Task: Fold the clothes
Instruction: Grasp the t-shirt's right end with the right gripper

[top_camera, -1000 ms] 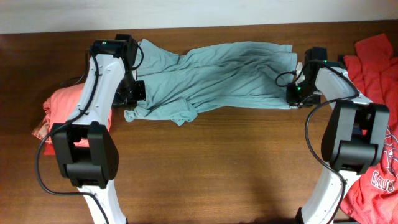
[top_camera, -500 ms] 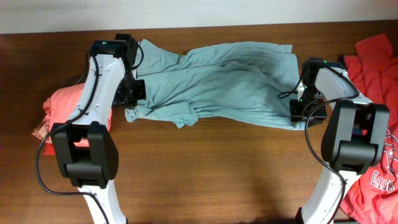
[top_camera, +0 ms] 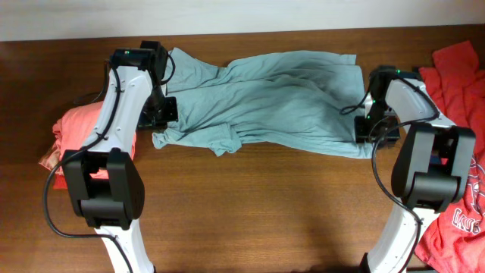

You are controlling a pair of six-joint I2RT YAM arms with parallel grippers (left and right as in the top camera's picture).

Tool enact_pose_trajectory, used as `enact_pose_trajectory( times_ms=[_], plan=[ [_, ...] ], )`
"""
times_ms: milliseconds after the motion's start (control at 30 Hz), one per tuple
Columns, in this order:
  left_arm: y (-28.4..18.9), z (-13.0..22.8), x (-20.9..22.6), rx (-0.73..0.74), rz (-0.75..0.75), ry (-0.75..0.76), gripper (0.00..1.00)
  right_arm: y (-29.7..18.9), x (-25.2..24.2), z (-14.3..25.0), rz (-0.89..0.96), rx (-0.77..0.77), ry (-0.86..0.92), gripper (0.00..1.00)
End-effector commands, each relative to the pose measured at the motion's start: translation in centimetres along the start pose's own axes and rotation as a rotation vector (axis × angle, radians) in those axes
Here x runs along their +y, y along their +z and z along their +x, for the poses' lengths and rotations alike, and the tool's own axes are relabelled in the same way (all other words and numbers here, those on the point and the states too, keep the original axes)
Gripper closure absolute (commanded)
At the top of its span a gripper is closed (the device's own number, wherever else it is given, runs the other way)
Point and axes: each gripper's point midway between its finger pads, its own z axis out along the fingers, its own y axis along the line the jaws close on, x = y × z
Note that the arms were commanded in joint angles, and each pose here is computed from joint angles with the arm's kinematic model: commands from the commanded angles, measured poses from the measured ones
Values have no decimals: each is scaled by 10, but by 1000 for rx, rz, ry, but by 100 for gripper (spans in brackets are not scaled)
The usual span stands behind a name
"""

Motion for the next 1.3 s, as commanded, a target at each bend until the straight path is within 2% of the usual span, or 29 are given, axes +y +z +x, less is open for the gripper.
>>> enact_pose_trajectory(
  times_ms=[0, 300, 467, 567, 1267],
  plan=[
    [-6, -3, 0, -23, 6, -9, 100, -10, 4, -11, -44, -43, 0, 49],
    [-6, -3, 0, -26, 6, -9, 100, -10, 8, -9, -65, -35, -2, 51],
    [-6, -3, 0, -25, 6, -8, 100, -9, 8, -9, -65, -33, -3, 65],
    [-6, -3, 0, -25, 7, -9, 100, -7, 8, -7, -66, -28, -3, 66],
    [-6, -2, 0, -22, 6, -9, 99, 6, 9, -1, -66, -3, -4, 64]
  ],
)
